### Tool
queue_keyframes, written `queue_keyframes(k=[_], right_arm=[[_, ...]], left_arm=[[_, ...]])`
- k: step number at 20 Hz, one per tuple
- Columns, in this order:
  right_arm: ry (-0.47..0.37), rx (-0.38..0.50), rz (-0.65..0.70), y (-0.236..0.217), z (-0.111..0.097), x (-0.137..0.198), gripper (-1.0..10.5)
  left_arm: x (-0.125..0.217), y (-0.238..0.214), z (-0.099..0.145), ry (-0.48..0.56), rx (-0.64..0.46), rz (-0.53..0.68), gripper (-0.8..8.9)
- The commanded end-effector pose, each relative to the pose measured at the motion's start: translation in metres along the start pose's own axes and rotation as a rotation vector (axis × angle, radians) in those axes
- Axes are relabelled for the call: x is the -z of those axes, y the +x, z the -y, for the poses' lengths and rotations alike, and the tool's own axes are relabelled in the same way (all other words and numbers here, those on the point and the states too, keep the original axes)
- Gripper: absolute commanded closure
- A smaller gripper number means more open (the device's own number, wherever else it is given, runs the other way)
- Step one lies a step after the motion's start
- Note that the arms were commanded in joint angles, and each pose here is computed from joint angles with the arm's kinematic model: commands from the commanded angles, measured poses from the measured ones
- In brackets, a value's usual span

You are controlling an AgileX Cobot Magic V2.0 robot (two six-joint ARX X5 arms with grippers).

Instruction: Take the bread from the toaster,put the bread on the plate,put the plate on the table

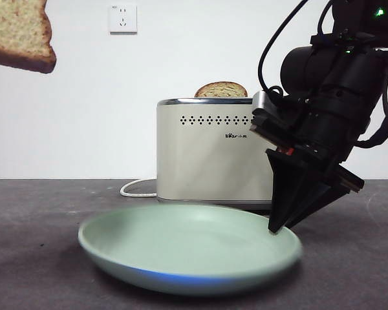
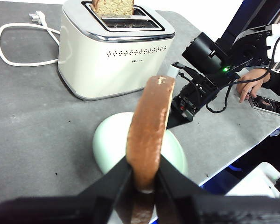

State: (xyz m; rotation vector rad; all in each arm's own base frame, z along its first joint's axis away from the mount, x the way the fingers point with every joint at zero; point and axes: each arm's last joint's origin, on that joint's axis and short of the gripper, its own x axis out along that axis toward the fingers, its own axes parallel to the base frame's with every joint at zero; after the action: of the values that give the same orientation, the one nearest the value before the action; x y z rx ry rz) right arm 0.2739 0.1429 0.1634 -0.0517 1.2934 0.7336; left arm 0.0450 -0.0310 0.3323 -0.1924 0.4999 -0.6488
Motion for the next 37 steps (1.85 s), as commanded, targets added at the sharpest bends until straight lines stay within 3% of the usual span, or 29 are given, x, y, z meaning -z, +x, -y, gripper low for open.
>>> queue_keyframes(k=[1,6,10,14,19,23,27,30,33,34,35,37], right_arm=[[0.027,0.000,0.006,0.003,0.001,-0.002,9.6],[0.010,-0.006,0.137,-0.033,-0.018,-0.005,9.6],[-0.015,-0.020,0.313,-0.083,-0.041,-0.002,9.6],[-0.071,-0.061,0.357,-0.096,-0.066,0.005,9.6],[-0.149,-0.091,0.402,-0.088,-0.099,0.002,9.6],[-0.174,-0.115,0.398,-0.085,-0.109,0.004,9.6],[-0.171,-0.092,0.403,-0.085,-0.109,0.004,9.6],[-0.179,-0.092,0.386,-0.085,-0.109,0.005,9.6],[-0.184,-0.090,0.379,-0.084,-0.109,0.006,9.6],[-0.184,-0.090,0.379,-0.084,-0.109,0.006,9.6],[-0.185,-0.090,0.378,-0.084,-0.109,0.006,9.6],[-0.194,-0.102,0.371,-0.084,-0.109,0.006,9.6]], left_arm=[[0.000,0.000,0.000,-0.009,0.002,0.007,8.22],[0.000,0.000,0.001,-0.035,0.022,0.002,8.22],[-0.005,-0.001,0.005,-0.074,0.135,0.025,8.22],[-0.014,0.003,0.008,-0.103,0.198,0.074,8.23],[-0.023,0.043,0.002,-0.135,0.217,-0.084,8.23],[-0.034,0.088,-0.005,-0.151,0.268,-0.177,8.23],[-0.025,0.129,-0.018,-0.156,0.223,-0.355,8.23],[-0.024,0.148,-0.023,-0.158,0.193,-0.377,8.22],[-0.018,0.162,-0.031,-0.162,0.064,-0.415,8.10],[-0.016,0.165,-0.033,-0.170,0.063,-0.436,7.97],[-0.014,0.168,-0.033,-0.178,0.058,-0.456,6.95],[-0.013,0.168,-0.034,-0.180,0.054,-0.463,3.61]])
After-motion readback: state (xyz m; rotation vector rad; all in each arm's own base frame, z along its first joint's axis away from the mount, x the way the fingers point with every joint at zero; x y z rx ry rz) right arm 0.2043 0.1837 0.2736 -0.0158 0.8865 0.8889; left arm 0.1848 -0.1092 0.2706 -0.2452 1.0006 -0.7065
